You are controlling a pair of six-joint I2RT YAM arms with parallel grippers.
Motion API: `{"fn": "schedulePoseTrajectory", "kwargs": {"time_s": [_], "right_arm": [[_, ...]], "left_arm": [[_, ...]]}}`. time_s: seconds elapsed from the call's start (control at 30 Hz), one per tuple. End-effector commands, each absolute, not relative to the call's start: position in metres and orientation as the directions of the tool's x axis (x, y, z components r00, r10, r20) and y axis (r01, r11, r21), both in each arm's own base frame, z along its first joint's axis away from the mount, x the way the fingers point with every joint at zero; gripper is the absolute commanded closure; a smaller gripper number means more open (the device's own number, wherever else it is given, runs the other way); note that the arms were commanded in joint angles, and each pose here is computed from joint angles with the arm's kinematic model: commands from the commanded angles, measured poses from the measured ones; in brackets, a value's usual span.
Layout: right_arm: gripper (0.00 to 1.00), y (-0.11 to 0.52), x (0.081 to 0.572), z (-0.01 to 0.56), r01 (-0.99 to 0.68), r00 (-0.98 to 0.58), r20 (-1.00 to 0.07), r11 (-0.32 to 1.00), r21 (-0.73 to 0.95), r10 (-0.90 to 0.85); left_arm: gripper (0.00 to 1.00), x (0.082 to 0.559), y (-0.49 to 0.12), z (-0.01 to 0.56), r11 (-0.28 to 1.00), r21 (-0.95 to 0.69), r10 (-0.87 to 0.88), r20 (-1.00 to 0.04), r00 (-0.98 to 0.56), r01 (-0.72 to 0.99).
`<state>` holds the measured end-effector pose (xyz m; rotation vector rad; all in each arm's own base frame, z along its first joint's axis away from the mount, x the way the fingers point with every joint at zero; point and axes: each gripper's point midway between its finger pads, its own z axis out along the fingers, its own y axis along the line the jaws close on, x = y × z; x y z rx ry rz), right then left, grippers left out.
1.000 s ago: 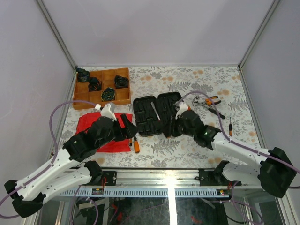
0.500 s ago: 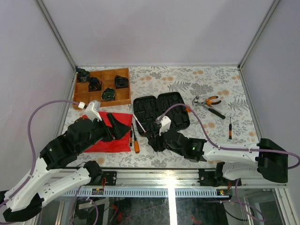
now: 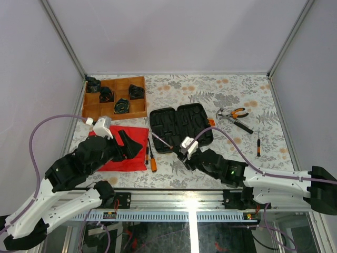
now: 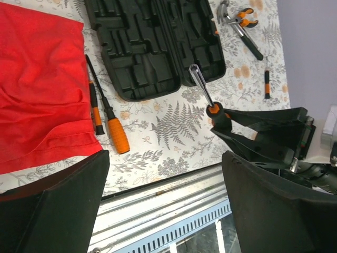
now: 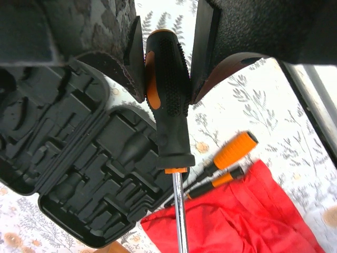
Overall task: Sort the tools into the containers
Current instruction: Pick up the screwdriver from the center of the board.
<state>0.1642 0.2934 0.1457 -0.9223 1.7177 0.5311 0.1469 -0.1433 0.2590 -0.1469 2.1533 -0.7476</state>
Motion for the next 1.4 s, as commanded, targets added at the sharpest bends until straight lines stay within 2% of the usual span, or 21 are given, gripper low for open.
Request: {"fn": "schedulePoseTrajectory", "kwargs": {"time_s": [0.0, 0.1, 0.3, 0.4, 0.53, 0.73, 0.93, 1.13, 1.37], "right_arm": [[1.00, 0.289, 0.166, 0.163, -0.813, 0.054, -0.929, 0.524, -0.255, -0.367], [1.00, 0.283, 0.161, 0.152, -0.832, 0.106, -0.876, 0.441, -0.337, -0.471], [1.00, 0.286, 0.146, 0.136, -0.881, 0.266, -0.719, 0.141, -0.452, -0.643], [1.00, 0.294, 0.134, 0.140, -0.894, 0.338, -0.679, 0.004, -0.449, -0.651], [1.00, 0.297, 0.120, 0.143, -0.871, 0.457, -0.631, -0.170, -0.462, -0.627], [1.00, 0.294, 0.133, 0.167, -0.773, 0.585, -0.558, -0.196, -0.603, -0.589], [1.00, 0.281, 0.129, 0.182, -0.746, 0.618, -0.543, -0.206, -0.633, -0.569], [1.00, 0.271, 0.125, 0.196, -0.725, 0.640, -0.553, -0.180, -0.665, -0.533], [1.00, 0.270, 0.135, 0.207, -0.686, 0.661, -0.515, -0.162, -0.709, -0.545]], "left_arm": [[0.14, 0.152, -0.134, 0.246, 0.849, -0.513, -0.332, -0.702, -0.630, 0.124], [0.14, 0.156, -0.133, 0.251, 0.858, -0.493, -0.315, -0.726, -0.611, 0.143], [0.13, 0.170, -0.129, 0.268, 0.893, -0.414, -0.262, -0.798, -0.543, 0.176], [0.13, 0.174, -0.130, 0.271, 0.906, -0.362, -0.206, -0.831, -0.516, 0.221], [0.15, 0.169, -0.150, 0.281, 0.862, -0.350, -0.132, -0.854, -0.504, 0.367], [0.19, 0.163, -0.185, 0.294, 0.763, -0.373, -0.079, -0.864, -0.497, 0.527], [0.22, 0.154, -0.232, 0.279, 0.629, -0.369, 0.103, -0.833, -0.544, 0.684], [0.25, 0.149, -0.256, 0.275, 0.531, -0.367, 0.226, -0.807, -0.545, 0.763], [0.34, 0.121, -0.271, 0.250, 0.398, -0.456, 0.354, -0.724, -0.592, 0.796]]}}
